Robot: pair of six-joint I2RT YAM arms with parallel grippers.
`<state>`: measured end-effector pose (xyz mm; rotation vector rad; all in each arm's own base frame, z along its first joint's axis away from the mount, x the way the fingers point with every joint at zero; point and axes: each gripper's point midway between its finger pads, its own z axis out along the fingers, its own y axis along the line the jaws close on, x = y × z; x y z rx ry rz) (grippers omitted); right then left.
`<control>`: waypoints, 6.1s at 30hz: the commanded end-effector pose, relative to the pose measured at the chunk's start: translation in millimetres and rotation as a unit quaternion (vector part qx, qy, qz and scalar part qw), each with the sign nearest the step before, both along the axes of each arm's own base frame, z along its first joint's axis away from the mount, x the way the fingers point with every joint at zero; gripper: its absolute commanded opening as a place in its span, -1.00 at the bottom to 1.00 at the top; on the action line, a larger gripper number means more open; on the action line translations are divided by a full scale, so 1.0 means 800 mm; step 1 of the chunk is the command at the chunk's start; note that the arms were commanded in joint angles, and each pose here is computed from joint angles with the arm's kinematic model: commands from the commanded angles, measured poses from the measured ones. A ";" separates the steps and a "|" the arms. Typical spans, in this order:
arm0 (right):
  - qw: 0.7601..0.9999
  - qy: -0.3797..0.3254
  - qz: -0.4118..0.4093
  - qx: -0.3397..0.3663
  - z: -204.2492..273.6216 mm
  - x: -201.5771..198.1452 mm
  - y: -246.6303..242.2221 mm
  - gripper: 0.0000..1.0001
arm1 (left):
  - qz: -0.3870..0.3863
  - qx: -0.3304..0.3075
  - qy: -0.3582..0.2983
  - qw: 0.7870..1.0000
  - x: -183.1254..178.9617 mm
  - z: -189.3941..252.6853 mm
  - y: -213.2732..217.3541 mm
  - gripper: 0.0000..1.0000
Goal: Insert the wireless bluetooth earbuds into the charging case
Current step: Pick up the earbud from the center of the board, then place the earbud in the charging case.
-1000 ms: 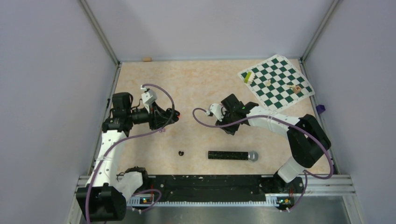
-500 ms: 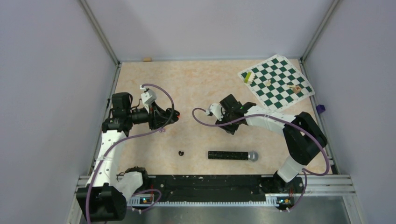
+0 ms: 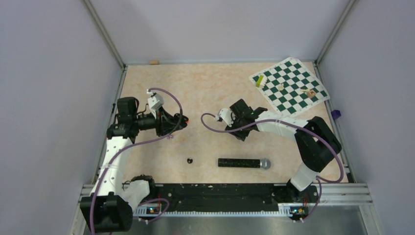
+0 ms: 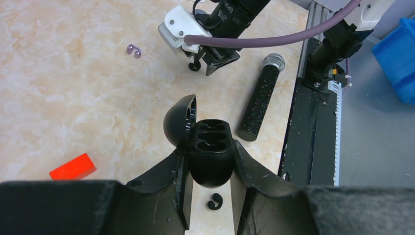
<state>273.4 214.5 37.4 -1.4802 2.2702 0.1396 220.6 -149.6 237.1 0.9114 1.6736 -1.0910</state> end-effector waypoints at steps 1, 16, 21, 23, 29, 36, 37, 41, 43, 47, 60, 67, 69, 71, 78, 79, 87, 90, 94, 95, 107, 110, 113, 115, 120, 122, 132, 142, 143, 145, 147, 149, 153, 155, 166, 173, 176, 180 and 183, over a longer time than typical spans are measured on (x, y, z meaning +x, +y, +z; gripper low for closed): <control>1.000 -0.006 0.006 0.011 0.002 0.007 0.014 -0.17 | -0.008 -0.009 -0.016 1.000 0.000 0.007 0.000 -1.00; 1.000 0.002 0.007 0.009 -0.005 0.004 0.013 -0.18 | -0.006 -0.009 -0.023 1.000 -0.001 0.010 0.001 -1.00; 1.000 0.006 0.007 0.002 -0.011 0.003 0.011 -0.18 | -0.005 -0.009 -0.023 1.000 -0.001 0.010 0.002 -1.00; 1.000 0.005 0.006 -0.001 -0.012 0.004 0.010 -0.20 | -0.006 -0.010 -0.022 1.000 -0.001 0.010 0.002 -1.00; 1.000 -0.003 0.008 -0.011 -0.012 0.007 0.006 -0.37 | -0.006 -0.011 -0.020 1.000 -0.001 0.009 0.002 -1.00; 0.999 -0.008 0.014 -0.027 -0.021 0.008 -0.002 -0.44 | -0.006 -0.013 -0.017 1.000 -0.001 0.009 0.002 -1.00; 0.999 -0.009 0.015 -0.029 -0.022 0.009 -0.002 -0.44 | -0.006 -0.013 -0.017 1.000 -0.001 0.008 0.002 -1.00; 0.999 -0.012 0.020 -0.031 -0.023 0.009 -0.002 -0.44 | -0.006 -0.012 -0.017 1.000 0.000 0.009 0.002 -1.00; 0.999 -0.022 0.016 -0.041 -0.023 0.014 -0.008 -0.43 | -0.007 -0.013 -0.016 1.000 0.000 0.008 0.002 -1.00; 0.998 -0.031 0.015 -0.046 -0.023 0.017 -0.010 -0.43 | -0.006 -0.013 -0.015 1.000 0.000 0.008 0.002 -1.00; 0.996 -0.084 -0.001 -0.022 0.005 0.038 -0.003 -0.65 | -0.005 -0.013 -0.012 1.000 0.001 0.008 0.002 -1.00; 0.995 -0.093 -0.007 -0.022 0.008 0.042 -0.004 -0.54 | -0.005 -0.013 -0.011 1.000 0.002 0.007 0.003 -1.00; 0.995 -0.094 -0.008 -0.022 0.008 0.042 -0.004 -0.51 | -0.005 -0.013 -0.011 1.000 0.002 0.007 0.003 -1.00; 0.995 -0.096 -0.009 -0.023 0.009 0.044 -0.004 -0.49 | -0.005 -0.014 -0.012 1.000 0.001 0.007 0.002 -1.00; 0.995 -0.096 -0.012 -0.029 0.006 0.044 -0.007 -0.42 | -0.006 -0.014 -0.012 1.000 0.001 0.007 0.003 -1.00; 0.995 -0.097 -0.012 -0.029 0.006 0.045 -0.006 -0.42 | -0.005 -0.014 -0.012 1.000 0.001 0.007 0.003 -1.00; 0.994 -0.107 -0.020 -0.022 0.014 0.049 -0.005 -0.41 | -0.006 -0.015 -0.012 1.000 0.001 0.007 0.003 -1.00; 0.994 -0.107 -0.021 -0.019 0.016 0.049 -0.004 -0.41 | -0.005 -0.014 -0.012 1.000 0.001 0.007 0.003 -1.00; 0.994 -0.108 -0.020 -0.013 0.020 0.048 -0.002 -0.42 | -0.005 -0.014 -0.012 1.000 0.002 0.006 0.003 -1.00; 0.994 -0.108 -0.019 -0.012 0.020 0.048 -0.002 -0.42 | -0.006 -0.015 -0.012 1.000 0.001 0.007 0.003 -1.00; 0.995 -0.102 -0.016 -0.009 0.019 0.045 0.000 -0.68 | -0.006 -0.016 -0.012 1.000 0.001 0.007 0.003 -1.00; 0.995 -0.098 -0.014 -0.010 0.018 0.043 0.000 -0.79 | -0.007 -0.016 -0.013 1.000 0.001 0.007 0.003 -1.00; 0.995 -0.098 -0.013 -0.010 0.018 0.043 0.000 -0.89 | -0.006 -0.016 -0.013 1.000 0.001 0.007 0.003 -1.00; 0.995 -0.097 -0.013 -0.010 0.018 0.043 0.000 -0.95 | -0.006 -0.016 -0.013 1.000 0.001 0.007 0.004 -1.00; 0.995 -0.099 -0.014 -0.010 0.020 0.044 0.000 -1.00 | -0.006 -0.016 -0.012 1.000 0.001 0.007 0.004 -1.00; 0.995 -0.102 -0.014 -0.008 0.023 0.045 0.001 -1.00 | -0.005 -0.016 -0.011 1.000 0.001 0.007 0.004 -1.00; 0.986 -0.125 0.000 0.110 0.128 0.036 0.037 -1.00 | 0.009 0.005 -0.011 1.000 0.024 0.011 -0.001 -1.00; 0.955 -0.163 0.048 0.243 0.284 0.015 0.073 -1.00 | -0.043 0.057 0.007 0.997 0.061 0.017 -0.047 -1.00; 0.950 -0.164 0.058 0.260 0.299 0.010 0.078 -1.00 | -0.049 0.054 0.012 0.997 0.066 0.020 -0.052 -1.00; 0.939 -0.161 0.078 0.292 0.325 -0.002 0.087 -1.00 | -0.070 0.044 0.015 0.996 0.070 0.024 -0.063 -1.00; 0.930 -0.155 0.098 0.319 0.345 -0.014 0.095 -1.00 | -0.081 0.034 0.025 0.996 0.074 0.024 -0.076 -1.00; 0.923 -0.152 0.110 0.336 0.359 -0.022 0.098 -1.00 | -0.088 0.029 0.028 0.995 0.076 0.022 -0.087 -1.00; 0.914 -0.148 0.124 0.357 0.374 -0.038 0.099 -1.00 | -0.097 0.036 0.013 0.995 0.073 0.020 -0.102 -1.00; 0.909 -0.147 0.127 0.369 0.380 -0.045 0.098 -1.00 | -0.101 0.042 0.001 0.994 0.071 0.024 -0.105 -1.00; 0.876 -0.118 0.165 0.438 0.391 -0.094 0.100 -1.00 | -0.259 0.017 -0.036 0.965 -0.001 0.034 -0.132 -1.00; 0.861 -0.068 0.205 0.461 0.369 -0.119 0.110 -1.00 | -0.299 0.018 -0.042 0.953 -0.034 0.018 -0.147 -1.00; 0.855 -0.039 0.220 0.468 0.359 -0.129 0.115 -1.00 | -0.303 0.011 -0.042 0.952 -0.039 0.018 -0.148 -1.00; 0.847 -0.017 0.230 0.480 0.353 -0.138 0.119 -1.00 | -0.305 0.008 -0.036 0.952 -0.040 0.010 -0.148 -1.00; 0.846 -0.019 0.232 0.480 0.349 -0.137 0.120 -1.00 | -0.308 0.004 -0.028 0.951 -0.042 0.006 -0.150 -1.00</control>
